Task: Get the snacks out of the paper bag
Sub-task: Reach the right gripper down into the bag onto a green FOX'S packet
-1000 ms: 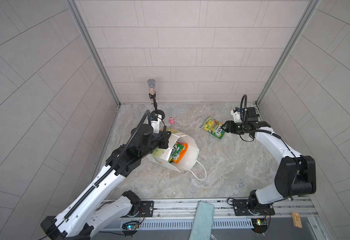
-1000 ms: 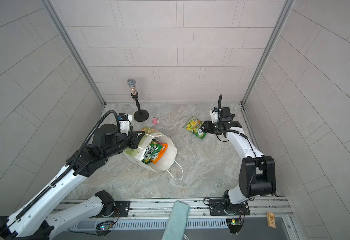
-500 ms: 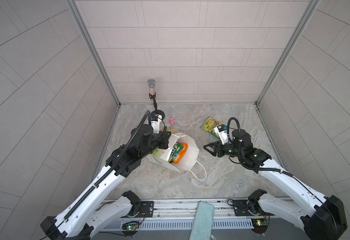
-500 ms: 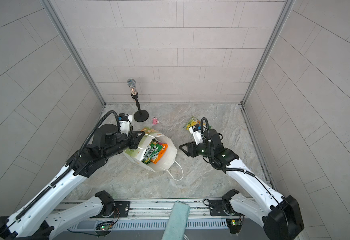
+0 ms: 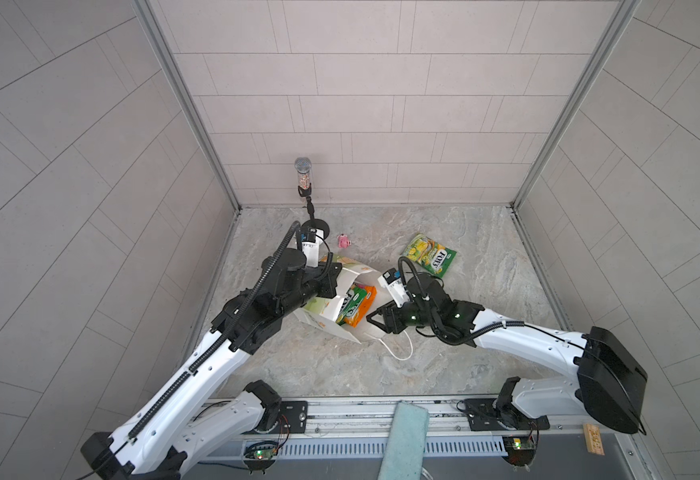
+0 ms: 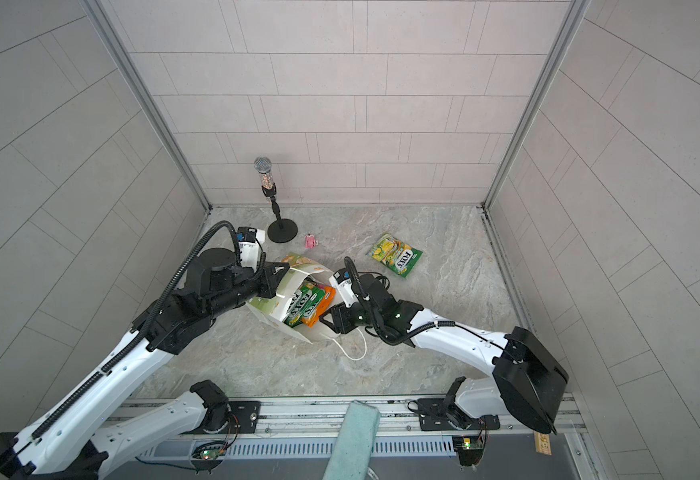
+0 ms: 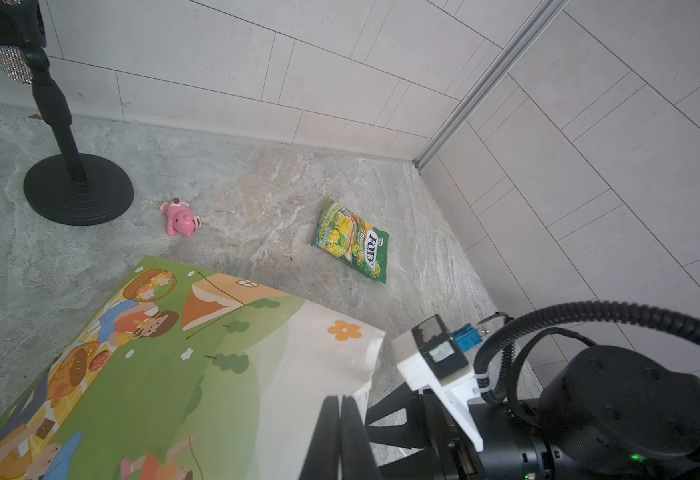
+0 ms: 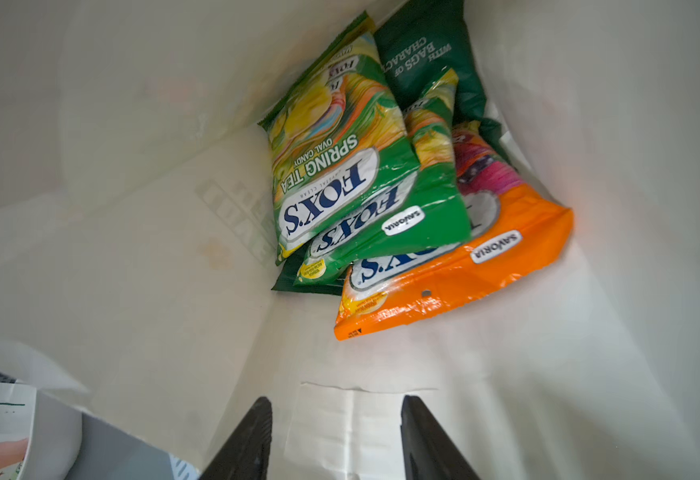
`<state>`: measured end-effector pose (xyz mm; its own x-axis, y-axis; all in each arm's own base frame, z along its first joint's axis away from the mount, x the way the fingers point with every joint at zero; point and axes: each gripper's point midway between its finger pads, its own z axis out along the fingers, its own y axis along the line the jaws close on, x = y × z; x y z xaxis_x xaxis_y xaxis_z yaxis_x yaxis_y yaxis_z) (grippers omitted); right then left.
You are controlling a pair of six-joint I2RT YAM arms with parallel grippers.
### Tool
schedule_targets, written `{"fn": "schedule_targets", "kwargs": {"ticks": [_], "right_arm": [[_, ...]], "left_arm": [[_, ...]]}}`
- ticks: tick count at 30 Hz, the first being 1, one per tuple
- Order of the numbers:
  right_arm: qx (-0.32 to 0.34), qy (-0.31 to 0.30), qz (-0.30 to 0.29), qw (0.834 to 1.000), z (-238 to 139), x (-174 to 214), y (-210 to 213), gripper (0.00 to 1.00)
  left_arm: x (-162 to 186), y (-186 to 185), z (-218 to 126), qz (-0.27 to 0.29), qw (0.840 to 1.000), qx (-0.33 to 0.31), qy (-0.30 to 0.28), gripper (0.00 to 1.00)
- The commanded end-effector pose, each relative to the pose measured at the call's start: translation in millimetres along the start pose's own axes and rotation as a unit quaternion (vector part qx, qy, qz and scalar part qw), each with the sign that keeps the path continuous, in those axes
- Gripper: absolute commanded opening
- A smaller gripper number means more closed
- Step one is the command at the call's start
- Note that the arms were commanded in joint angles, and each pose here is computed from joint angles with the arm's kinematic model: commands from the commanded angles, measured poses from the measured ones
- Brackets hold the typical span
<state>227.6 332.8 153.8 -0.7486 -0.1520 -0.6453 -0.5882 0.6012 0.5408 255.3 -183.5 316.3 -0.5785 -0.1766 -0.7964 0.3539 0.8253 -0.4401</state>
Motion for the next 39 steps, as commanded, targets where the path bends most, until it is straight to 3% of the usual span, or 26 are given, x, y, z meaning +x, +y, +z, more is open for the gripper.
{"fn": "schedule_targets", "kwargs": {"ticks": [1, 11, 23, 26, 39], "right_arm": [[-0.005, -0.032, 0.005, 0.999, 11, -16, 11, 0.51], [0.017, -0.038, 0.059, 0.997, 47, -10, 7, 0.52], [0.063, -0.112, 0.188, 0.974, 52, -28, -18, 0.48], [0.053, -0.118, 0.192, 0.973, 54, -34, -14, 0.43], [0.085, -0.122, 0.220, 0.964, 63, -35, -27, 0.43]], "left_arm": [[-3, -3, -4, 0.007, 1.000, 0.007, -0.010, 0.00], [-2, -4, -3, 0.006, 1.000, 0.009, -0.007, 0.00], [-3, -5, -3, 0.006, 1.000, 0.013, -0.006, 0.00], [-3, -6, -3, 0.006, 1.000, 0.014, -0.006, 0.00], [-2, -7, -1, 0.005, 1.000, 0.017, -0.002, 0.00]]}}
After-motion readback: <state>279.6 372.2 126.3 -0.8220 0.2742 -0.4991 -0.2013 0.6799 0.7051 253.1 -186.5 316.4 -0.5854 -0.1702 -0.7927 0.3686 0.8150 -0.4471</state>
